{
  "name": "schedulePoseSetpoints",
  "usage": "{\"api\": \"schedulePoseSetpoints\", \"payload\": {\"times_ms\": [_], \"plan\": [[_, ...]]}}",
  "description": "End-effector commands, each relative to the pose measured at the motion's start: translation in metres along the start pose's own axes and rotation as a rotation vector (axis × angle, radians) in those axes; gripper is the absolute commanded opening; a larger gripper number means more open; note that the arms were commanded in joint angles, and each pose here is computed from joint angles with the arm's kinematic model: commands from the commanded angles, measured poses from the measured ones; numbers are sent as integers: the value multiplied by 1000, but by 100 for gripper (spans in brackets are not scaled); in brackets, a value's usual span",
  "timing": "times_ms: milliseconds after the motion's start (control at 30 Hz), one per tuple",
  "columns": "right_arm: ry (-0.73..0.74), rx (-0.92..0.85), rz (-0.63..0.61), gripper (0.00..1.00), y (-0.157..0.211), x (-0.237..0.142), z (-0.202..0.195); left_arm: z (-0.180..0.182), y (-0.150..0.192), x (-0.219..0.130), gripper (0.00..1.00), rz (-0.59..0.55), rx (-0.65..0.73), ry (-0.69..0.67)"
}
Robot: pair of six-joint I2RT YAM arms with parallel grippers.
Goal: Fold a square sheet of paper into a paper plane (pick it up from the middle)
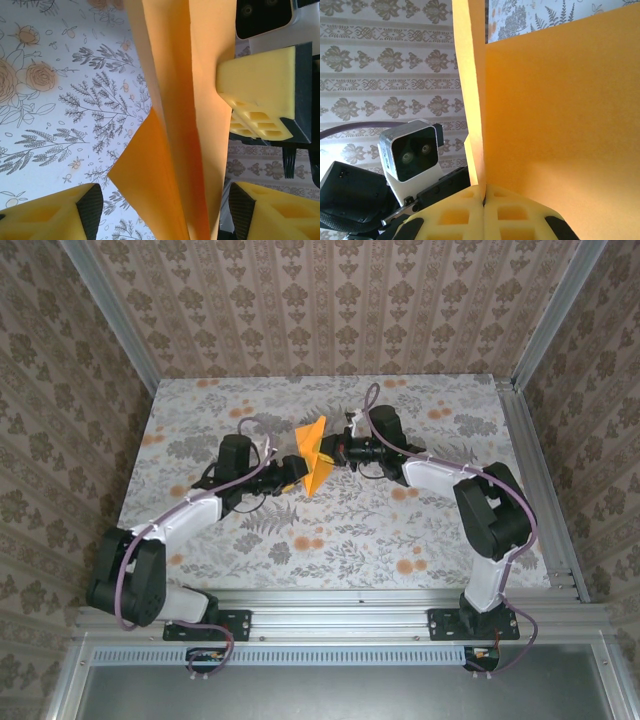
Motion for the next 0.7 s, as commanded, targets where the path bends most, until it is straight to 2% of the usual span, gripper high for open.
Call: {"api": "schedulePoseSetpoints", "payload": {"times_ms": [0, 67, 167, 467, 667], "plan": [[-58, -32, 13, 0, 6, -9, 19, -7, -3, -3, 72, -33, -8, 69], [-63, -27, 14, 0, 6, -9, 19, -7, -3, -1, 71, -38, -15, 87], [-73, -23, 18, 0, 7, -9, 20, -9, -6, 2, 66, -50, -27, 124], [-52, -6, 16, 0, 7, -9, 8, -16, -18, 5, 34, -39, 6, 154], [-53, -3, 11, 0, 6, -11, 6, -12, -18, 12, 24, 9, 17, 157]]}}
Point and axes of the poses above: each hand's point on the last joint's axis, 136 mm out from that joint toward the fingers, its own x axis out along the fingers, its own z axis along the line the jaws close on, y = z × x, the point moved 8 cm from there along -x, back along the fingers, and after that the axes turned 15 degrees about x, right-handed, at the moved point
